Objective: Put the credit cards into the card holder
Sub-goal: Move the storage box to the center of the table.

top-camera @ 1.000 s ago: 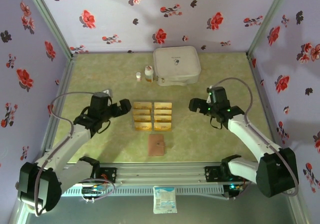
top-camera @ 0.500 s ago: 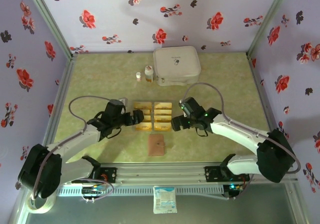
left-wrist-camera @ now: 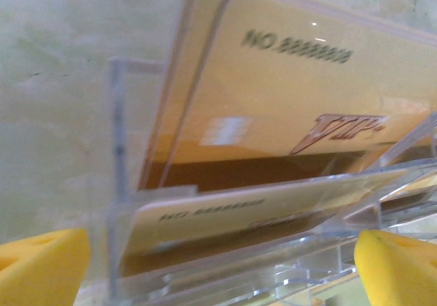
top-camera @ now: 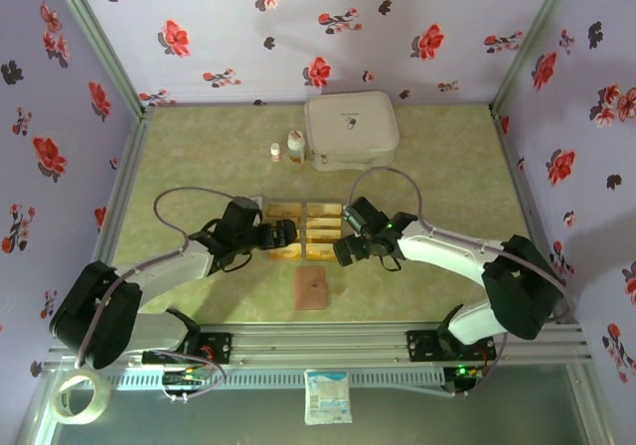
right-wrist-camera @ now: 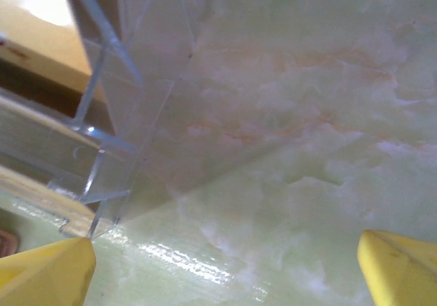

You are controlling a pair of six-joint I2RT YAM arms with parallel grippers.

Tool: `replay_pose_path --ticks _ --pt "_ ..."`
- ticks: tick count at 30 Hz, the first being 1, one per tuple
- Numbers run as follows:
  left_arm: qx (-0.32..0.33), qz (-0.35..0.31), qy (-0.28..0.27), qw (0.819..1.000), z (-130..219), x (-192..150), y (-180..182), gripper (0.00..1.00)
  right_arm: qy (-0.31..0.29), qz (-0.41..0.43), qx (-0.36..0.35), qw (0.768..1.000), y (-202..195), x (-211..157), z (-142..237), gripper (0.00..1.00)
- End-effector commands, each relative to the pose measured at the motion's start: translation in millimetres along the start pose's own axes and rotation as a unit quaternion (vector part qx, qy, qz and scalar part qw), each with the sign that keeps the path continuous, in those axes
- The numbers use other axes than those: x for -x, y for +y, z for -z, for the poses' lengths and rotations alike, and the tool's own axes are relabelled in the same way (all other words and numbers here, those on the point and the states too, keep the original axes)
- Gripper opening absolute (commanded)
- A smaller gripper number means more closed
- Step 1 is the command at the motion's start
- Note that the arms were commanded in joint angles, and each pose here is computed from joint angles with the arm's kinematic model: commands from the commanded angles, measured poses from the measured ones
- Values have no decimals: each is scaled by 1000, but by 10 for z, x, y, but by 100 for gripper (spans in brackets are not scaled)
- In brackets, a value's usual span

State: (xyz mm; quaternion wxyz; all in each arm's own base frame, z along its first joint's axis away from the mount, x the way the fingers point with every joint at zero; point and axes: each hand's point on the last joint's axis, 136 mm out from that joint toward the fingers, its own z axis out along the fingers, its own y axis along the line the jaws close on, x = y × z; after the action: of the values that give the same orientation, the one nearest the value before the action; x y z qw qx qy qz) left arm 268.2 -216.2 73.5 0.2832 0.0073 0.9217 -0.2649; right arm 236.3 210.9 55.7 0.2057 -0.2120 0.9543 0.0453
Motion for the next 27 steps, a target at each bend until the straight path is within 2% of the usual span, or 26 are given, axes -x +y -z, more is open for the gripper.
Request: replay_pose_path --ticks 1,10,19,27 --pt "-35 -2 -19 999 -42 166 -263 100 -22 6 -38 999 -83 168 -7 99" --pt "-49 -19 -10 999 -275 231 -531 100 -26 -19 -110 993 -440 221 -93 99" --pt "-69 -45 -7 997 -600 498 -885 100 -35 -100 -121 987 -976 329 -50 99" --pt "-98 -60 16 993 -1009 685 -1206 100 -35 -142 -127 981 -1259 360 -36 99"
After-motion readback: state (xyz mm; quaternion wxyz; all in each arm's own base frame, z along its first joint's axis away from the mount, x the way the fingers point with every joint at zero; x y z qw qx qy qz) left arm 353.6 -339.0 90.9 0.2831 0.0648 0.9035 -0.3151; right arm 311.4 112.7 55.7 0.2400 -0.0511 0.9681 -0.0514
